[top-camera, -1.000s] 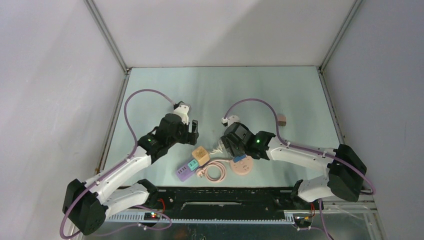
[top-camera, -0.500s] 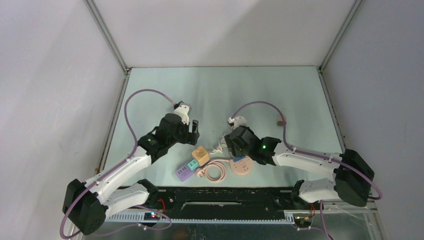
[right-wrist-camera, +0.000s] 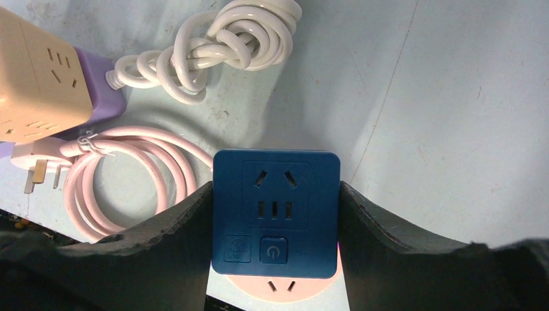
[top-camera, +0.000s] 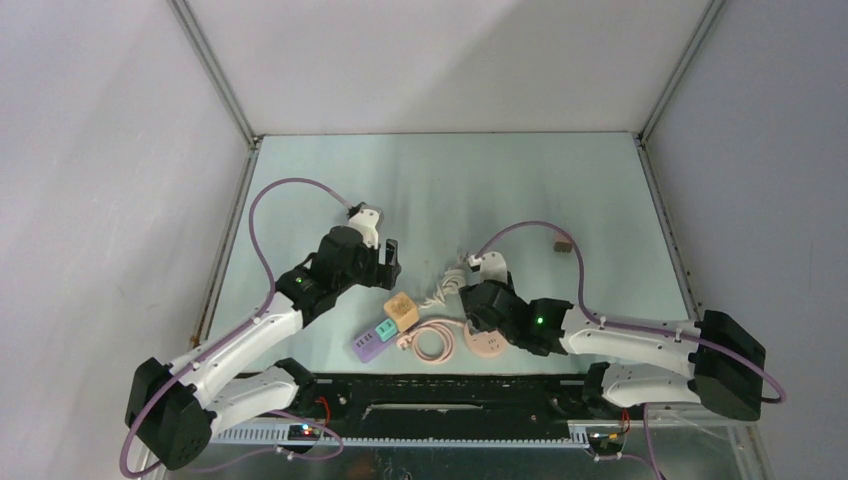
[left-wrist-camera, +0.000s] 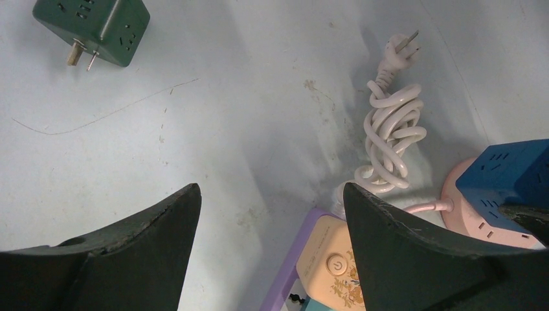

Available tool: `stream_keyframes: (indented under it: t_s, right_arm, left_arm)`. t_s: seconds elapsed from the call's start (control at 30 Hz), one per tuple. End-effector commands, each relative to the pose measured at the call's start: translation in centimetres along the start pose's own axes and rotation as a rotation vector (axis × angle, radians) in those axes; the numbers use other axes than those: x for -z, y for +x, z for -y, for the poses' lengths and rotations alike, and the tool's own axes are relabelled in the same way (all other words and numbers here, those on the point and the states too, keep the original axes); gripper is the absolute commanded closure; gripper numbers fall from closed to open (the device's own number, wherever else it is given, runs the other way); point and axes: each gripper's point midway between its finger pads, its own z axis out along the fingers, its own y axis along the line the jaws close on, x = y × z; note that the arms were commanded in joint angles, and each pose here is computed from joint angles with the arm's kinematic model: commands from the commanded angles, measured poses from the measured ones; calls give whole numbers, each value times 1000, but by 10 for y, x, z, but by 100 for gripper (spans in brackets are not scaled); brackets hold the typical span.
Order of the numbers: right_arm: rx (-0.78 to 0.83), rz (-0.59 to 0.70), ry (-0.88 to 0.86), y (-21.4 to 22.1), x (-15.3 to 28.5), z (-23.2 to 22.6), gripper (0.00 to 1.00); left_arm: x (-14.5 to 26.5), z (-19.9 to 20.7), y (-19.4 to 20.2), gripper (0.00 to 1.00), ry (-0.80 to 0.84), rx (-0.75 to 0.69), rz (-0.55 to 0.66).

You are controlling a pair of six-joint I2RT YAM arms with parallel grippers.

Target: Insert the plug

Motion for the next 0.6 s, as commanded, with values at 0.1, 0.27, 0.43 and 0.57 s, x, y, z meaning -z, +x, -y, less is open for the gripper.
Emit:
stream_keyframes:
  t_s: [0.1,0.27,0.43,0.57]
  right_arm:
    - [-25,-70,109,48,-9,25,100]
    - [-28,-106,118,70,-18,27,100]
    - [-28,-123,130,80,-25,29,100]
    - [-42,-118,122,96,-22,28,100]
  left_arm:
    - [-1,3,-3,16,22,14,23]
    - [3,3,-6,15,23,10,33]
    - [10,5,-15,15,30,18,65]
    - [15,4,-23,15,23,23,85]
